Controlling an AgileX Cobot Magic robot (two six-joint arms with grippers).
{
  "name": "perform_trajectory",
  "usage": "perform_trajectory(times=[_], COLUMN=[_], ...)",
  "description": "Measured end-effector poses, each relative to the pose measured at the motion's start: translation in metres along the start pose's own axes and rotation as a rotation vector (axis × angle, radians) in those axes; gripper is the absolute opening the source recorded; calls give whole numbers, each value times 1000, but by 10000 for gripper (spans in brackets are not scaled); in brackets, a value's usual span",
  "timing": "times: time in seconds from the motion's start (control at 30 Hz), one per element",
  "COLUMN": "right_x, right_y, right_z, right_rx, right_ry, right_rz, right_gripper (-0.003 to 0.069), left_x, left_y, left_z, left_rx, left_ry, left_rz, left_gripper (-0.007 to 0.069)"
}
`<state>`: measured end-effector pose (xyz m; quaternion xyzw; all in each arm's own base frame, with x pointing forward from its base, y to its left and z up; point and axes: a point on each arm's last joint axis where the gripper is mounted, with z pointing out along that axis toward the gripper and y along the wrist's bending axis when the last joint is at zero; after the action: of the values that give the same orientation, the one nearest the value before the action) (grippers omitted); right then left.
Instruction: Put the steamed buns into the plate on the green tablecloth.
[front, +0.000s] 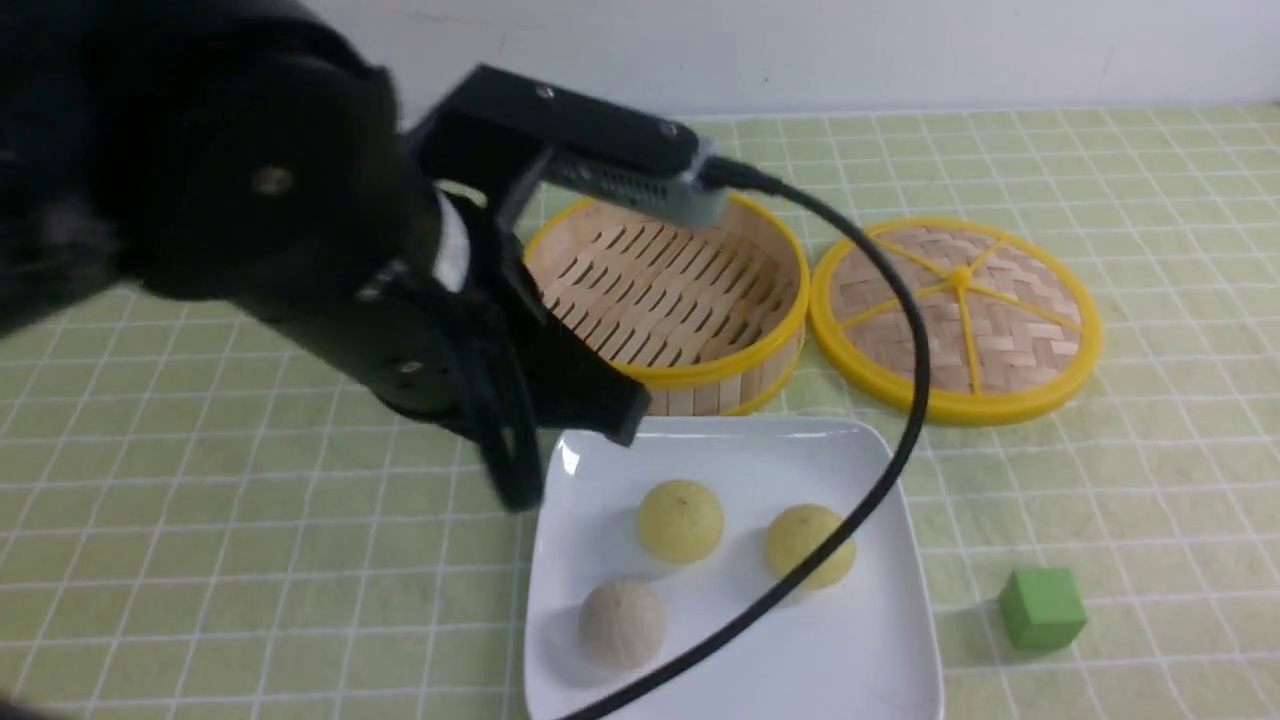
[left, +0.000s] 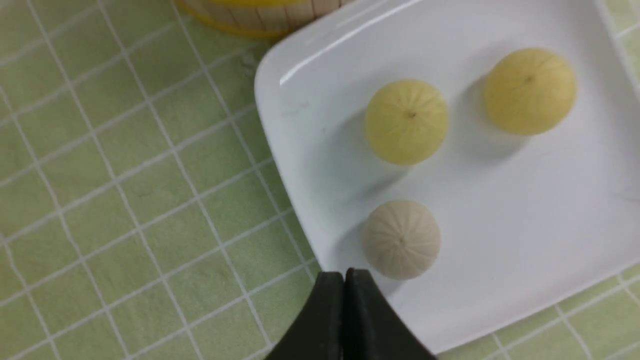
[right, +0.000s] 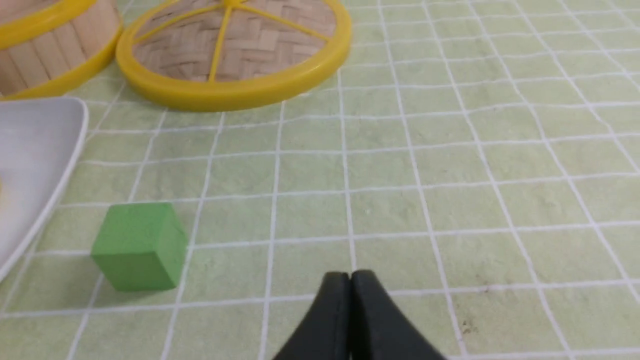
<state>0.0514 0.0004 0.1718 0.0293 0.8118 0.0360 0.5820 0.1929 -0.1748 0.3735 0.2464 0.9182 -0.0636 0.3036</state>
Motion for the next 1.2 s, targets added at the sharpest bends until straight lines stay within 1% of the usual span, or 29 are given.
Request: perform_trajectory(times=[0.03, 0.07, 0.17, 0.23, 0.3, 0.33, 0.37, 0.4, 0.43, 0.53, 0.57, 0.6, 0.63, 0.77, 0.87, 1.0, 1.2], right_x=[0, 0, 0, 0, 0, 0, 0, 0, 0, 0, 0, 0, 0, 0, 0, 0, 0], right_y=[0, 0, 0, 0, 0, 0, 0, 0, 0, 0, 0, 0, 0, 0, 0, 0, 0], right_z=[0, 0, 0, 0, 0, 0, 0, 0, 0, 0, 0, 0, 0, 0, 0, 0, 0], right_rx=[0, -1, -1, -1, -1, -1, -1, -1, -1, 0, 0, 0, 0, 0, 0, 0, 0], right_ry=[-2, -5, -4, -4, -4, -4, -4, -4, -4, -4, -4, -4, -4, -4, -4, -4, -4], right_rz=[0, 0, 0, 0, 0, 0, 0, 0, 0, -1, -2, -2, -2, -2, -2, -2, -1], right_gripper=[13, 15, 18, 20, 22, 22, 22, 22, 22, 22, 25, 25, 27, 31, 36, 41, 48], left_x=[1, 8, 27, 36, 61, 72, 75, 93, 101, 124, 132, 132, 138, 145, 154, 166, 170], left_y=[2, 9, 23, 28, 38, 41, 42, 46, 48, 49, 48, 47, 44, 36, 33, 33, 33], left_z=[-6, -30, -69, -82, -104, -108, -106, -106, -108, -90, -83, -81, -71, -49, -32, -14, -10], left_rx=[1, -3, -19, -19, -6, 2, 2, 19, 27, 76, 116, 120, 183, 280, 292, 269, 260], left_ry=[-13, -48, -78, -90, -141, -163, -159, -207, -240, -369, -430, -435, -509, -597, -587, -524, -505], left_rz=[-2, -11, -33, -42, -83, -103, -109, -140, -161, -221, -260, -257, -306, -352, -345, -341, -339], left_gripper=[19, 19, 19, 20, 20, 20, 20, 20, 22, 25, 27, 27, 30, 31, 34, 36, 41])
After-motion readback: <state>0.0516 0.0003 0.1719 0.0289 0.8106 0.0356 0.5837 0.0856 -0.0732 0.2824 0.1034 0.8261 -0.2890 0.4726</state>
